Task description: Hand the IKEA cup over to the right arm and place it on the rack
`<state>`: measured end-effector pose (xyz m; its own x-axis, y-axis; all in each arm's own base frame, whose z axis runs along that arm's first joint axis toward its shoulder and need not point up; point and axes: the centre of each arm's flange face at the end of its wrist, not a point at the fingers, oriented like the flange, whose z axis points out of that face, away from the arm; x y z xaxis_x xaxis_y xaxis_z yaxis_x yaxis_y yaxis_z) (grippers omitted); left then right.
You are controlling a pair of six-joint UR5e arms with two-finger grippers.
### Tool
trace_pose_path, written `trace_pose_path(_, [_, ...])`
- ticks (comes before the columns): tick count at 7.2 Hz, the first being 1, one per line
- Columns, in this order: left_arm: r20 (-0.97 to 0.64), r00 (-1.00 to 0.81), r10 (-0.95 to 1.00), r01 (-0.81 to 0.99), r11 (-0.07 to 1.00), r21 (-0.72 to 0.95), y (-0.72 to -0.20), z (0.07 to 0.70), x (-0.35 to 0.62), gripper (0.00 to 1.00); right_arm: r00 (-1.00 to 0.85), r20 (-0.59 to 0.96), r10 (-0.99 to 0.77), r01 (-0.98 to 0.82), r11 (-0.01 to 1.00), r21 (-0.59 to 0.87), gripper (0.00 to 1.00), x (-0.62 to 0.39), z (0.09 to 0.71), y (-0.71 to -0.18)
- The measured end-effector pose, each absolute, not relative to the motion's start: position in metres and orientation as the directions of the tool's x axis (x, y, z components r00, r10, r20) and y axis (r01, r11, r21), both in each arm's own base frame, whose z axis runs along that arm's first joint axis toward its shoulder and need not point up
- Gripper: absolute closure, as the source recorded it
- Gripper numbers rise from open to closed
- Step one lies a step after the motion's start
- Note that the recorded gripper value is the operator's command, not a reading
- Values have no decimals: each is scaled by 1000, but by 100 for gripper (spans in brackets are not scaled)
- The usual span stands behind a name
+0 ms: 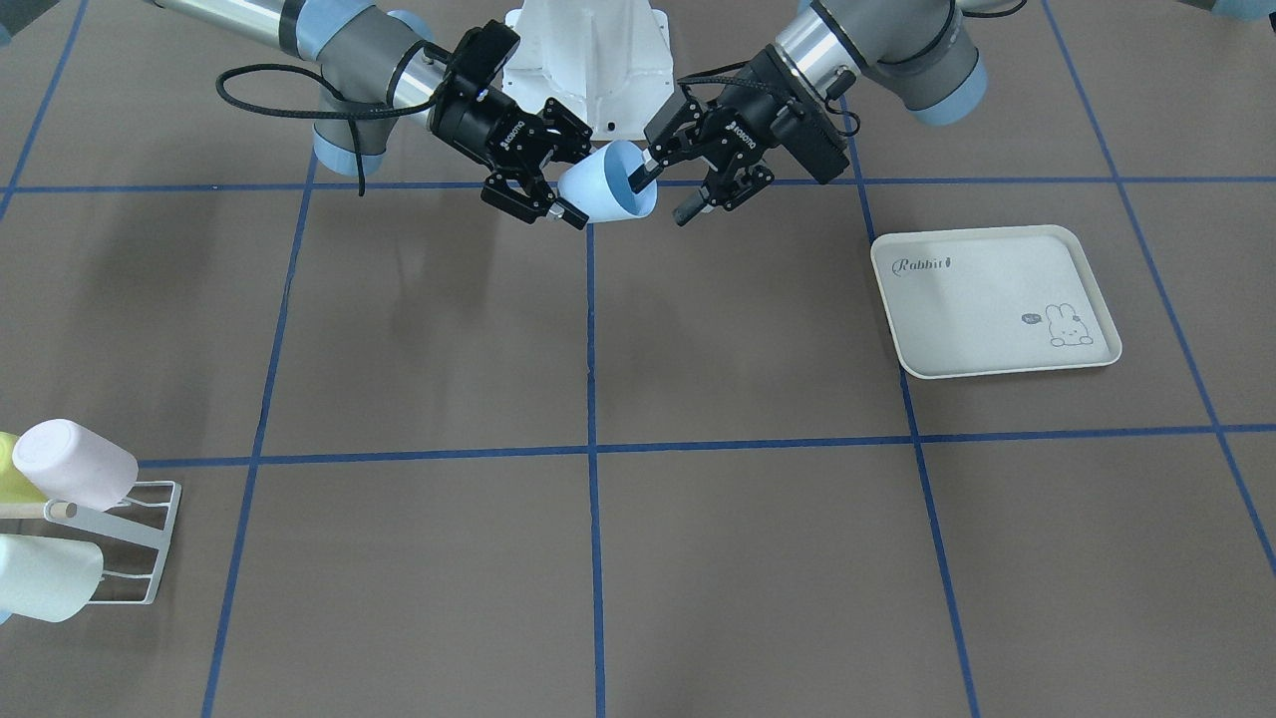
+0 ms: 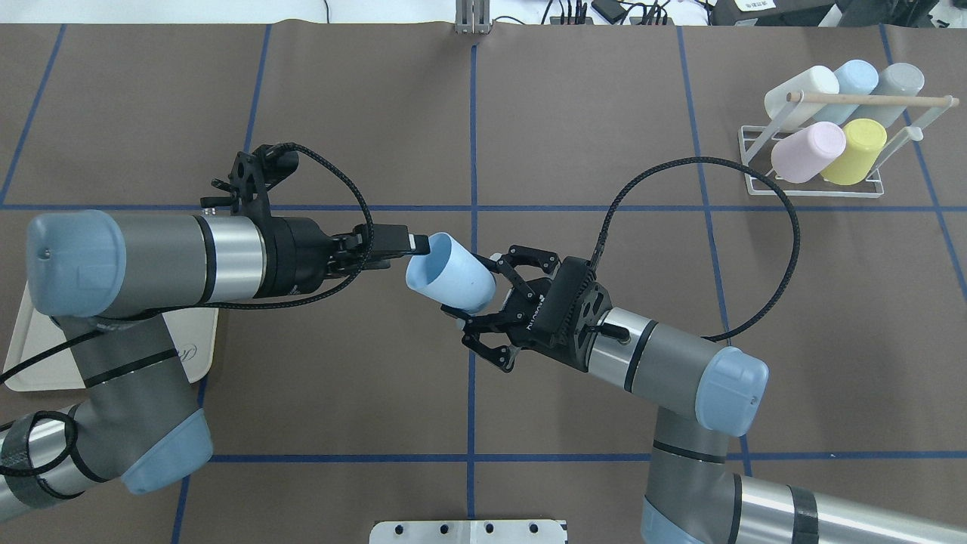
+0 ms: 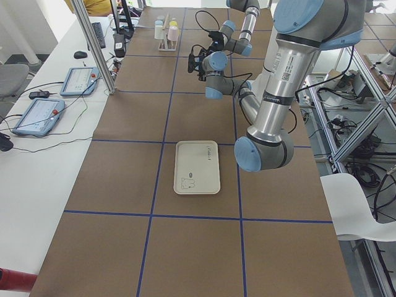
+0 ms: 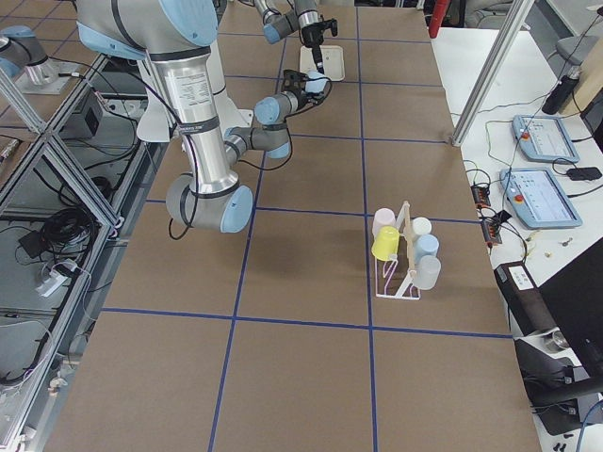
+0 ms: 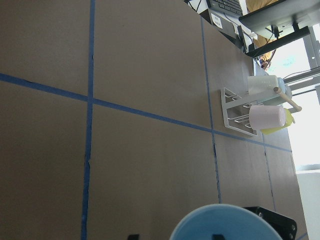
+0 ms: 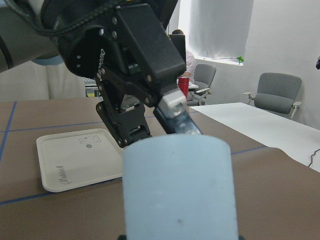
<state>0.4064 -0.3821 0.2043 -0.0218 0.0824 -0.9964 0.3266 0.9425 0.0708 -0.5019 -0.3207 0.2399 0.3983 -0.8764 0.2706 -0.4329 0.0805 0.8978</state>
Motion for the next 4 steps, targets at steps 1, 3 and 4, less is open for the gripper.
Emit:
trace_pose_path(1, [-994, 30, 106, 338, 935, 110, -389, 210, 401, 0, 408, 268, -873, -423, 80, 903, 74, -501, 242, -324])
trace_pose_path(3, [-959, 237, 153, 331, 916, 228, -398, 228, 371, 0, 469, 240, -850, -333, 81, 939, 75, -494, 249, -345])
trace_pose_path(4, [-919, 346, 188, 305, 904, 299, -394, 240, 342, 0, 513, 198, -836, -244, 79, 967, 81, -487, 241, -356])
